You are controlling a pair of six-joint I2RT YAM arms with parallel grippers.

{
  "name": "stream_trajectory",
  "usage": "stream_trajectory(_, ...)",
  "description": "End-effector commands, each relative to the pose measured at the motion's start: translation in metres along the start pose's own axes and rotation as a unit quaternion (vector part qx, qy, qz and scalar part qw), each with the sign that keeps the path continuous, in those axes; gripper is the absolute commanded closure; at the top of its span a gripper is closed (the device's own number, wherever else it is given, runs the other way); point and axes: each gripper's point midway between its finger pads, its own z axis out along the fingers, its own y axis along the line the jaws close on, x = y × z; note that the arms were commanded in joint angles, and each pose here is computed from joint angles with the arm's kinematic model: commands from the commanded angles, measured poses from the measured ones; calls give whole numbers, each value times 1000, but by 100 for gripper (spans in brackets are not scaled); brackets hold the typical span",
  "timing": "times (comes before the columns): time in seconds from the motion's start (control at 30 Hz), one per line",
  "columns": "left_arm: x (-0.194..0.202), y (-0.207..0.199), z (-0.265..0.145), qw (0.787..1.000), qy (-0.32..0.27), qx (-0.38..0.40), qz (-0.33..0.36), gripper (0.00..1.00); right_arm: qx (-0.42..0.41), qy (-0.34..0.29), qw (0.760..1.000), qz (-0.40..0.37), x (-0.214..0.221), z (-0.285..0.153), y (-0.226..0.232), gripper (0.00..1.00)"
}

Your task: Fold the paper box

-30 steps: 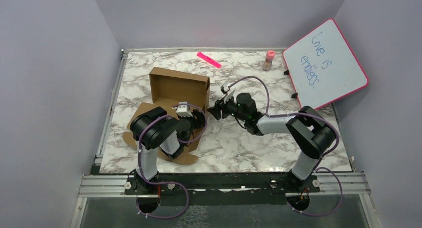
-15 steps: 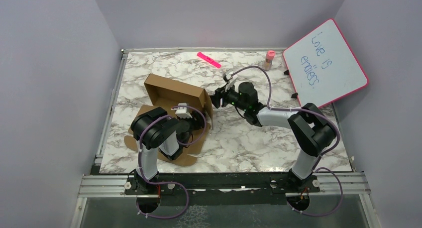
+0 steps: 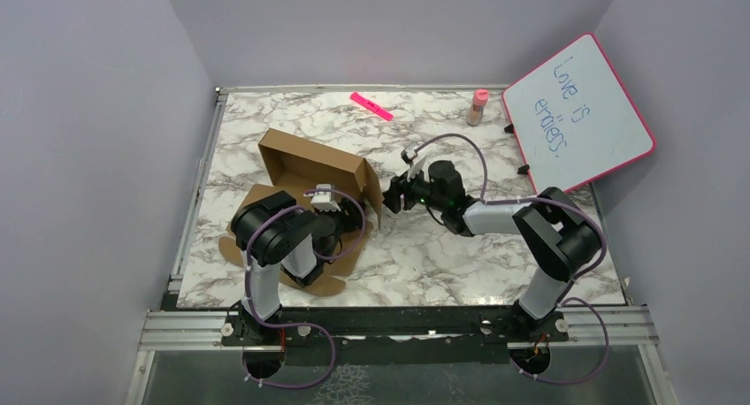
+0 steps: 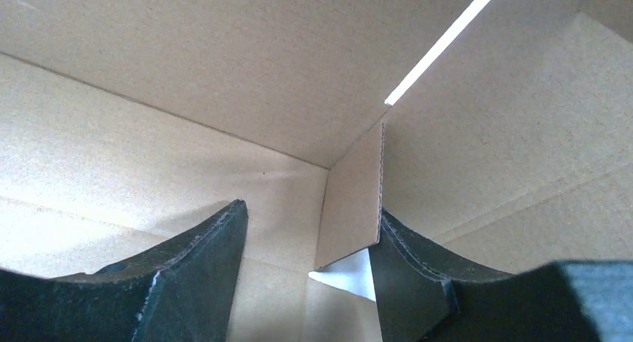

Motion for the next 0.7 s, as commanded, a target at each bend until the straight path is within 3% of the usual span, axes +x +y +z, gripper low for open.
stream_trajectory(0.0,21,2,-16,999,48,9,3,38,29,3,1000,-7,-1,-25,-1,38)
stream_trajectory(0.4,-6,-14,-27,999,37,31,-7,30,-7,11,1000,12,16,-37,15,38)
stream_trajectory(0.67,-9,-14,-46,997,68,29,6,27,-15,19,1000,19,27,-38,17,38)
